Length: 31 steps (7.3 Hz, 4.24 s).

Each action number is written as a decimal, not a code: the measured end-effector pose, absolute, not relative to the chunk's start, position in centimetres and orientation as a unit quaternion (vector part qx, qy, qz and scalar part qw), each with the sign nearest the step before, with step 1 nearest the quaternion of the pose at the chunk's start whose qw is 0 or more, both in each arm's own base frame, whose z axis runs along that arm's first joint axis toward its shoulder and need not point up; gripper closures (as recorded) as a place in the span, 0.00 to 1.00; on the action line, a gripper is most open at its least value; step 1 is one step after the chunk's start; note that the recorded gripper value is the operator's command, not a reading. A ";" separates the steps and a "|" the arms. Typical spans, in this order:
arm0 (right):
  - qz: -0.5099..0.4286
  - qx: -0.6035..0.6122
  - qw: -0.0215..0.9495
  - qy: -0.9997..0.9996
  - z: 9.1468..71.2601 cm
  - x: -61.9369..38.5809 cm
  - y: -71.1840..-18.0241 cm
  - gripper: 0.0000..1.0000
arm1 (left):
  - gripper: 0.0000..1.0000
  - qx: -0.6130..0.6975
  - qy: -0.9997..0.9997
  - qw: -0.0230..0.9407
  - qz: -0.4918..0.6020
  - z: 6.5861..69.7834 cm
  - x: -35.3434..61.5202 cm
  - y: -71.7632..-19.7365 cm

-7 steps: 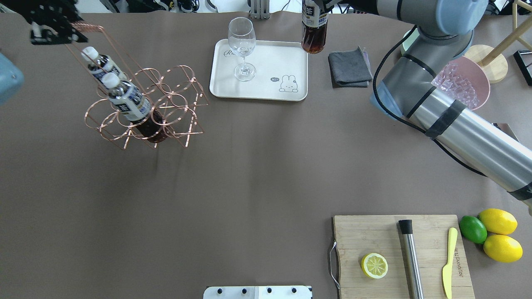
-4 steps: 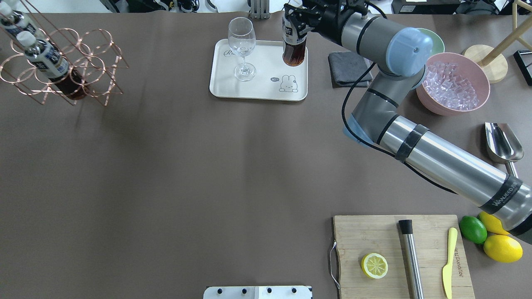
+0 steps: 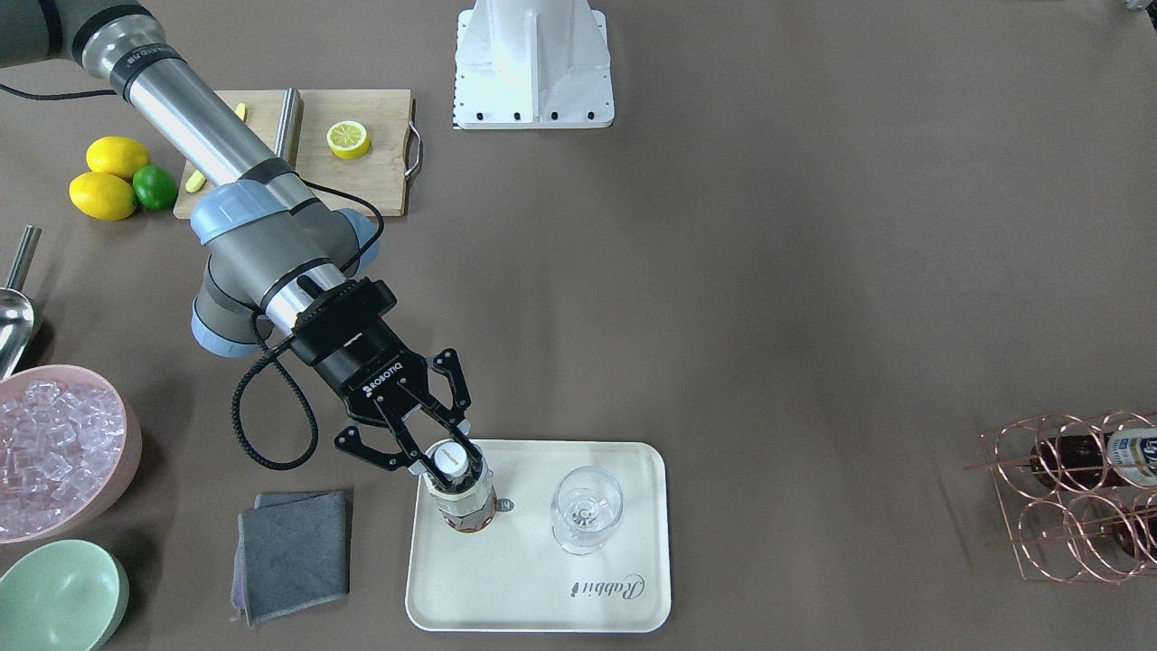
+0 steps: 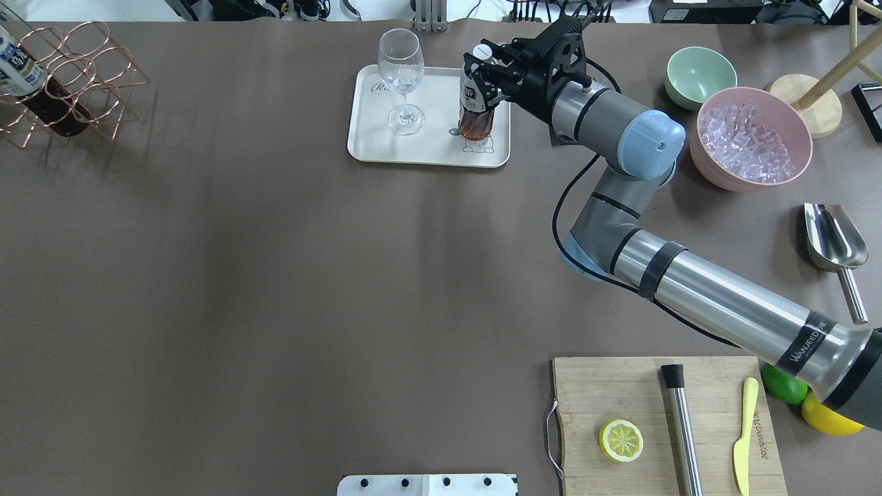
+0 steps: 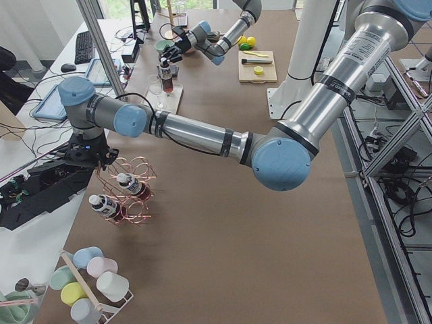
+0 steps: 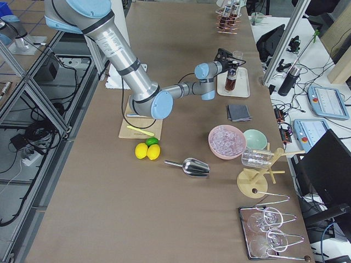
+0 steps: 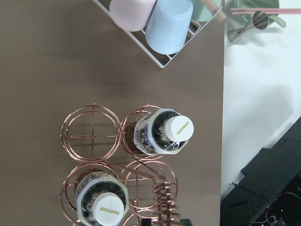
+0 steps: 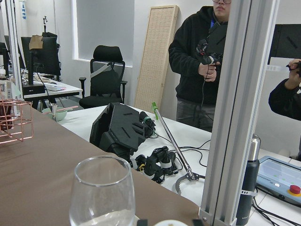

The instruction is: Take tea from basket to plate

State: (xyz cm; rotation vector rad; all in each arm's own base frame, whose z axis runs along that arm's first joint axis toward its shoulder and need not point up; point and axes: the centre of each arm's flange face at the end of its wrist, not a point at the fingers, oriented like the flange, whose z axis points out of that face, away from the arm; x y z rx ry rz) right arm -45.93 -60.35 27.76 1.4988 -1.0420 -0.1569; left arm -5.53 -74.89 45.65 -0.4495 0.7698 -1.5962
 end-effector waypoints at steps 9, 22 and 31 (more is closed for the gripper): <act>-0.063 0.655 0.596 -0.460 27.6 -45.7 -58.8 0.00 | 0.04 -0.136 0.411 0.731 -0.528 50.8 -13.6 -63.2; -0.152 0.214 0.824 -0.503 42.8 -26.1 -62.9 0.00 | 0.02 0.007 0.368 0.929 0.029 60.5 -5.4 -39.2; 0.130 -0.067 0.905 -0.398 53.5 -8.4 -54.6 0.00 | 0.02 0.008 0.368 0.930 -0.002 63.0 -8.8 -37.0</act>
